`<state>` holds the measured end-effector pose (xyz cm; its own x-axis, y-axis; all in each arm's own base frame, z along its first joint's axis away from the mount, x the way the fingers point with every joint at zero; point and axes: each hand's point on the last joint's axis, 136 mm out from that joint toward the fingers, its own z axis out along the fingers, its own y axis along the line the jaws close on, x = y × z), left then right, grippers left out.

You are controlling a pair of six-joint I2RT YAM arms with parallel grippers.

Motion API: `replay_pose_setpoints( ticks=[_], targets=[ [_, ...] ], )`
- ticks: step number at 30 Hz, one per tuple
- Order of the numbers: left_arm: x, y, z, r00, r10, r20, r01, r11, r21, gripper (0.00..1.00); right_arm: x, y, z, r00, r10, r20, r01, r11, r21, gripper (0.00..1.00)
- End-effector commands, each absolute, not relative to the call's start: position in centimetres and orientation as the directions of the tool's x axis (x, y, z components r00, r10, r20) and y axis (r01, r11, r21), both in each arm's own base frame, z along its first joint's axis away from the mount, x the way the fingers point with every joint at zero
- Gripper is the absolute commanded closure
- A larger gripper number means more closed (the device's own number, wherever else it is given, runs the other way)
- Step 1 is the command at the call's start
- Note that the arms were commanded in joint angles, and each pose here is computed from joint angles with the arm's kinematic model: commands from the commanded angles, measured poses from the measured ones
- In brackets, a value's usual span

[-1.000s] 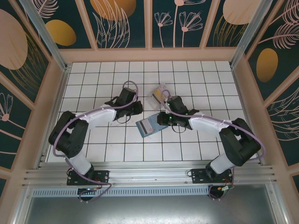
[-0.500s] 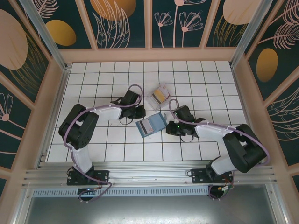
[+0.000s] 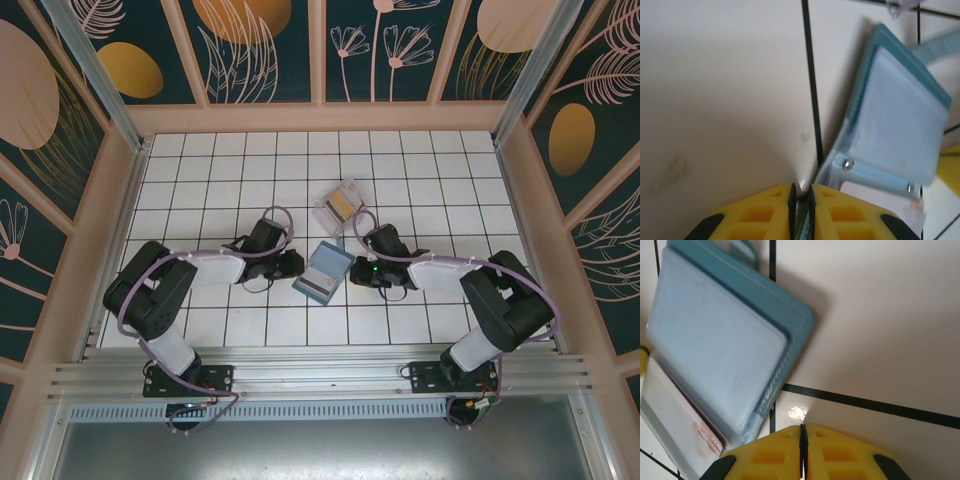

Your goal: Put the credit cards into the card holder

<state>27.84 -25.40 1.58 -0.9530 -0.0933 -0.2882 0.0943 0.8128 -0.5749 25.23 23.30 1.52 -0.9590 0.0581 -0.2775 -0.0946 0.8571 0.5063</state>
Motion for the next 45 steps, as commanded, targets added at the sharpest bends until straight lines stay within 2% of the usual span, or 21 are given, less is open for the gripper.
replay_pose_setpoints(
  ticks=[1,12,20,28,33,35,41,45],
  targets=[
    [25.2,-24.9,1.1,-0.965,-0.138,-0.221,0.027,0.790,-0.612,0.81,24.4,24.5,0.3,-0.970,0.009,-0.241,-0.116,0.858,0.500,0.89],
    [22.4,-23.6,1.8,-0.961,-0.183,-0.209,-0.013,0.780,-0.625,0.80,25.0,30.6,0.2,-0.961,-0.109,-0.253,-0.230,0.821,0.522,0.89],
    [22.5,-23.8,1.9,-0.959,-0.189,-0.209,-0.016,0.775,-0.631,0.80,28.0,35.9,0.9,-0.929,-0.227,-0.294,-0.354,0.780,0.516,0.89],
    [23.6,-24.9,3.4,-0.953,-0.202,-0.227,0.000,0.747,-0.665,0.78,30.9,37.2,1.8,-0.903,-0.275,-0.329,-0.411,0.776,0.479,0.88],
    [24.1,-25.3,4.2,-0.947,-0.208,-0.243,0.013,0.733,-0.680,0.71,33.3,36.0,4.0,-0.901,-0.231,-0.367,-0.396,0.781,0.482,0.88],
    [24.5,-25.0,4.8,-0.936,-0.229,-0.269,0.014,0.736,-0.676,0.65,34.0,35.8,4.8,-0.899,-0.229,-0.374,-0.400,0.777,0.486,0.87],
    [25.8,-23.7,7.2,-0.886,-0.296,-0.356,0.012,0.754,-0.656,0.53,34.9,36.1,5.9,-0.910,-0.242,-0.337,-0.388,0.785,0.483,0.83],
    [27.0,-24.2,8.5,-0.880,-0.271,-0.391,0.040,0.777,-0.628,0.52,35.6,36.7,8.0,-0.904,-0.261,-0.340,-0.404,0.782,0.475,0.80]
  ],
)
